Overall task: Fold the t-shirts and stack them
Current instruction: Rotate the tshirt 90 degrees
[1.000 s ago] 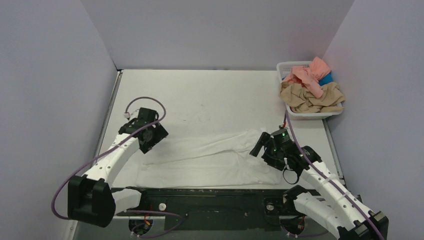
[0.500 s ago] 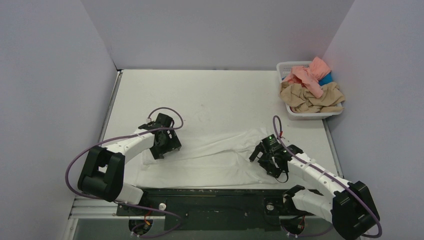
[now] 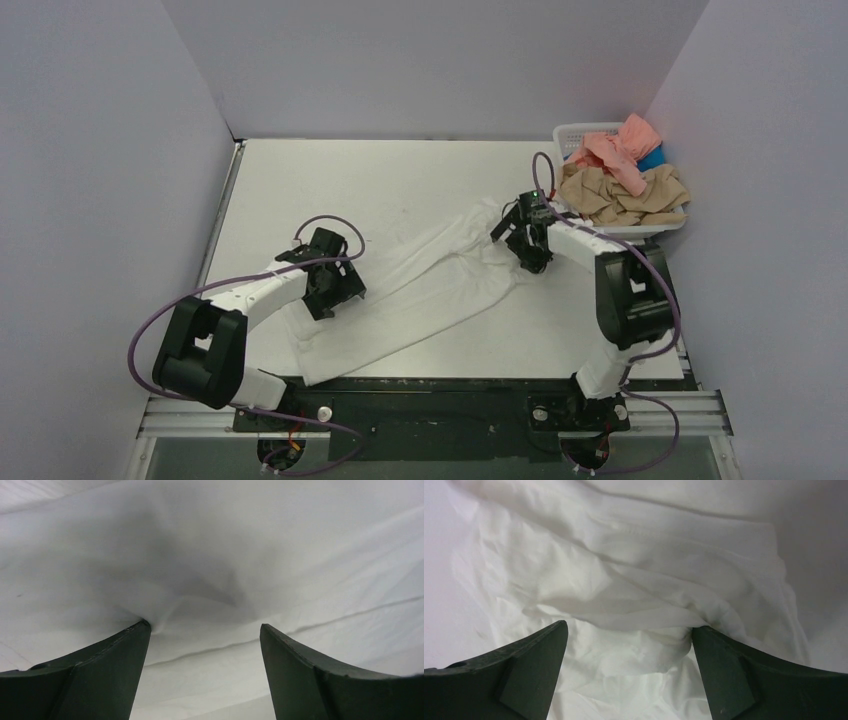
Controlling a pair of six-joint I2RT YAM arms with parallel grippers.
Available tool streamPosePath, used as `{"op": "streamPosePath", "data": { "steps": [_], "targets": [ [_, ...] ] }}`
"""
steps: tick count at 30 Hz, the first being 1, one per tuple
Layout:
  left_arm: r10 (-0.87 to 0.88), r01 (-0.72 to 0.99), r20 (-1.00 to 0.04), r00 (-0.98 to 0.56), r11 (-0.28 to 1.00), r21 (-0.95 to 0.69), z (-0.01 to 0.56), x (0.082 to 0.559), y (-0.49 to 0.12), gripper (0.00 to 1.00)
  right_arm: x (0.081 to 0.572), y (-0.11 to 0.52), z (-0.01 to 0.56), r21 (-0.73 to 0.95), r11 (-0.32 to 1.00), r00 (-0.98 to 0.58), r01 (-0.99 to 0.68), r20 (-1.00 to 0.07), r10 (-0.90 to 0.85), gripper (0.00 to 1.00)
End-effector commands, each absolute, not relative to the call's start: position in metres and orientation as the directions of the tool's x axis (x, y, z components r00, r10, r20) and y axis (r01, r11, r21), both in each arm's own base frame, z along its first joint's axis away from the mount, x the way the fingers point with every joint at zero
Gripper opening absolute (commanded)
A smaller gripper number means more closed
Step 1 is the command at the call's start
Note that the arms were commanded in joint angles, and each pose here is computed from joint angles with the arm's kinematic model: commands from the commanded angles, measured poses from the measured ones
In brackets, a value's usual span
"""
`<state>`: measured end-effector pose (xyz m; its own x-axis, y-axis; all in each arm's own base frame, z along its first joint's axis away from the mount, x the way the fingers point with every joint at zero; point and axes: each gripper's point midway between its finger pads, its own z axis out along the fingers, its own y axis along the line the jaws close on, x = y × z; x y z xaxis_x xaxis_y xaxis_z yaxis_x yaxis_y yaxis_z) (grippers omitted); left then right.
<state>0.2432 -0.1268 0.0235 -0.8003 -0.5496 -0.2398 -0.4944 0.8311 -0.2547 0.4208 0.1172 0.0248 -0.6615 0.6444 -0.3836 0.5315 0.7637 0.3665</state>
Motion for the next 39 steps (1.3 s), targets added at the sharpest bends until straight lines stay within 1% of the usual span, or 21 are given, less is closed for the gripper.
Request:
{"op": "streamPosePath", "data": {
  "steps": [1,2,3,4,5,6,7,8,9,10,11,15,18,22,25,27,30,33,34,38,39],
  "targets": [
    [-0.618,-0.550,-0.138,-0.774,0.764,-0.336,0.023,0.229,-0.166,0.91,0.493,0.137,0.012,0.442,0.741,-0.665,0.505,-0.349,0.660,0.90],
    [-0.649,-0.585,-0.112,-0.753,0.737,-0.338,0.021,0.222,-0.175,0.91,0.500,0.141,-0.009,0.428,0.737,-0.675,0.524,-0.318,0.665,0.90],
    [-0.689,-0.623,-0.116,-0.715,0.704,-0.340,0.021,0.223,-0.178,0.91,0.533,0.152,0.015,0.493,0.713,-0.648,0.499,-0.334,0.685,0.90],
    [-0.690,-0.621,-0.114,-0.715,0.701,-0.351,0.021,0.217,-0.190,0.91,0.537,0.156,-0.013,0.469,0.708,-0.661,0.529,-0.296,0.690,0.90],
    [-0.702,-0.629,-0.128,-0.701,0.693,-0.353,0.020,0.217,-0.193,0.91,0.569,0.169,0.013,0.542,0.677,-0.631,0.498,-0.309,0.711,0.89],
    [-0.709,-0.630,-0.119,-0.695,0.681,-0.374,0.023,0.212,-0.209,0.91,0.573,0.177,-0.015,0.524,0.674,-0.644,0.520,-0.278,0.713,0.89],
    [-0.710,-0.627,-0.129,-0.693,0.681,-0.379,0.023,0.211,-0.215,0.91,0.599,0.189,0.008,0.587,0.643,-0.617,0.492,-0.286,0.733,0.89],
    [-0.708,-0.615,-0.131,-0.694,0.678,-0.402,0.028,0.209,-0.229,0.91,0.601,0.198,-0.021,0.574,0.639,-0.628,0.511,-0.258,0.734,0.89],
    [-0.701,-0.605,-0.132,-0.701,0.682,-0.412,0.031,0.209,-0.238,0.92,0.621,0.211,-0.003,0.634,0.601,-0.603,0.487,-0.253,0.756,0.89],
    [-0.688,-0.587,-0.135,-0.713,0.692,-0.421,0.032,0.204,-0.248,0.92,0.627,0.222,-0.017,0.657,0.584,-0.601,0.477,-0.242,0.762,0.89],
    [-0.684,-0.582,-0.133,-0.717,0.693,-0.425,0.034,0.204,-0.255,0.92,0.639,0.231,-0.006,0.699,0.546,-0.577,0.462,-0.230,0.784,0.89],
    [-0.634,-0.518,-0.163,-0.756,0.732,-0.442,0.048,0.205,-0.274,0.92,0.673,0.251,0.031,0.803,0.493,-0.528,0.335,-0.274,0.804,0.89],
    [-0.620,-0.489,-0.249,-0.744,0.759,-0.430,0.068,0.213,-0.268,0.92,0.681,0.234,0.082,0.796,0.539,-0.489,0.277,-0.366,0.792,0.90],
    [-0.617,-0.430,-0.361,-0.700,0.767,-0.477,0.115,0.221,-0.250,0.92,0.665,0.207,0.160,0.718,0.663,-0.453,0.213,-0.529,0.718,0.91],
    [-0.609,-0.429,-0.441,-0.659,0.786,-0.445,0.128,0.217,-0.218,0.92,0.634,0.199,0.220,0.655,0.737,-0.460,0.168,-0.609,0.646,0.91],
    [-0.601,-0.448,-0.481,-0.638,0.798,-0.403,0.130,0.208,-0.192,0.92,0.608,0.196,0.232,0.570,0.806,-0.491,0.157,-0.663,0.565,0.92],
    [-0.586,-0.493,-0.510,-0.629,0.809,-0.322,0.122,0.187,-0.151,0.92,0.566,0.189,0.215,0.366,0.918,-0.578,0.153,-0.720,0.383,0.92],
    [-0.558,-0.485,-0.489,-0.670,0.828,-0.281,0.107,0.172,-0.133,0.92,0.512,0.186,0.202,0.212,0.968,-0.677,0.138,-0.692,0.248,0.92],
    [-0.545,-0.478,-0.483,-0.685,0.837,-0.266,0.098,0.168,-0.125,0.92,0.493,0.182,0.178,0.167,0.976,-0.723,0.140,-0.656,0.216,0.92],
    [-0.508,-0.406,-0.376,-0.775,0.856,-0.320,0.073,0.155,-0.135,0.92,0.423,0.191,0.171,0.065,0.997,-0.774,0.050,-0.629,0.080,0.91],
    [-0.482,-0.378,-0.363,-0.797,0.868,-0.321,0.064,0.150,-0.135,0.92,0.401,0.188,0.150,0.027,0.999,-0.807,0.042,-0.588,0.050,0.90]
  ]
}}
